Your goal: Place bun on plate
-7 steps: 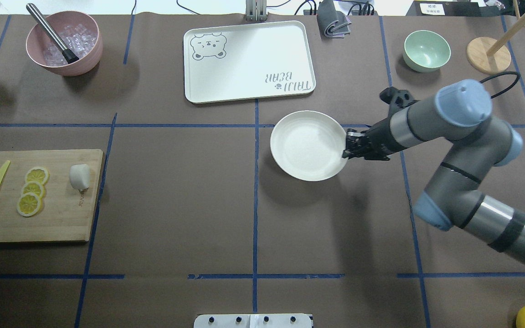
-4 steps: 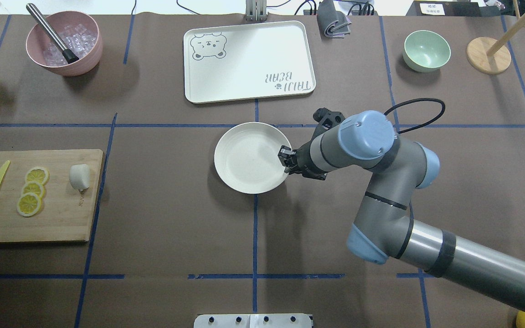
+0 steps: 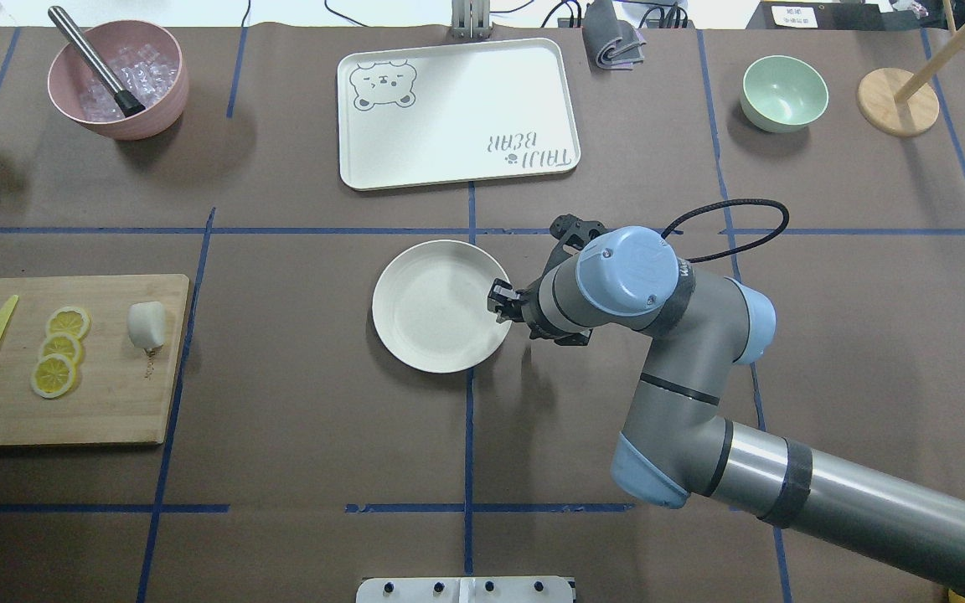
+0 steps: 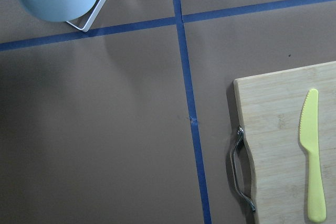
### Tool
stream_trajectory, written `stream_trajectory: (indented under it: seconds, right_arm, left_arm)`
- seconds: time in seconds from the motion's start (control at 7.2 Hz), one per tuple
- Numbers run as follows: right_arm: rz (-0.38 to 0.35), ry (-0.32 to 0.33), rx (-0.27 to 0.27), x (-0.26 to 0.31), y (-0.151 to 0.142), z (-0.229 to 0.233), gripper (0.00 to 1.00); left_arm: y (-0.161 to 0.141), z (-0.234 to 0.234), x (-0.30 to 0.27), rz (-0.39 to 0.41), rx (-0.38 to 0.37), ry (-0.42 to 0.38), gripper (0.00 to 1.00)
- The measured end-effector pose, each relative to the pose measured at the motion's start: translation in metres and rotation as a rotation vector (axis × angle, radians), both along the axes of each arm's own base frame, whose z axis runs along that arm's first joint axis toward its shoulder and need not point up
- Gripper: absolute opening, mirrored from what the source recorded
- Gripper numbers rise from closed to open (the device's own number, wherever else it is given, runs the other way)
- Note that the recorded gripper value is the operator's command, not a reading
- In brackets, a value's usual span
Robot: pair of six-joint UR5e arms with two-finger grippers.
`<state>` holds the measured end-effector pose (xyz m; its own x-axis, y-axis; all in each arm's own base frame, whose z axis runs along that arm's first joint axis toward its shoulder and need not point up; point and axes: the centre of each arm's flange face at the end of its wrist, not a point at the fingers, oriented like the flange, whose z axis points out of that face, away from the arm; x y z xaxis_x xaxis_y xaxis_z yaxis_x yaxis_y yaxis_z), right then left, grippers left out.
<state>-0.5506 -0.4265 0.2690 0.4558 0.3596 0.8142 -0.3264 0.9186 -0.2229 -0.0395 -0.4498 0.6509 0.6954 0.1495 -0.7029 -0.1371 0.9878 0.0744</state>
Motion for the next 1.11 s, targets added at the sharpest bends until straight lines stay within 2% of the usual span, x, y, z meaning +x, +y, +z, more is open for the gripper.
stream_trajectory:
  seconds: [0.28, 0.56, 0.83, 1.11]
  right_arm:
    - [-0.089, 0.133, 0.007, 0.054, -0.034, -0.003, 1.0]
    - [-0.199, 0.272, 0.059, 0.138, -0.079, 0.018, 1.0]
    - [-0.33, 0.329, 0.149, 0.251, -0.114, 0.084, 1.0]
    - [-0.465, 0.364, 0.25, 0.389, -0.121, 0.184, 1.0]
  left_arm:
    - [0.0, 0.0, 0.001, 0.003, 0.004, -0.001, 1.0]
    - [0.0, -0.001, 0.002, 0.009, 0.009, -0.005, 1.0]
    - [0.0, -0.001, 0.003, 0.014, 0.01, -0.008, 1.0]
    - [-0.002, -0.002, 0.005, 0.015, 0.01, -0.009, 1.0]
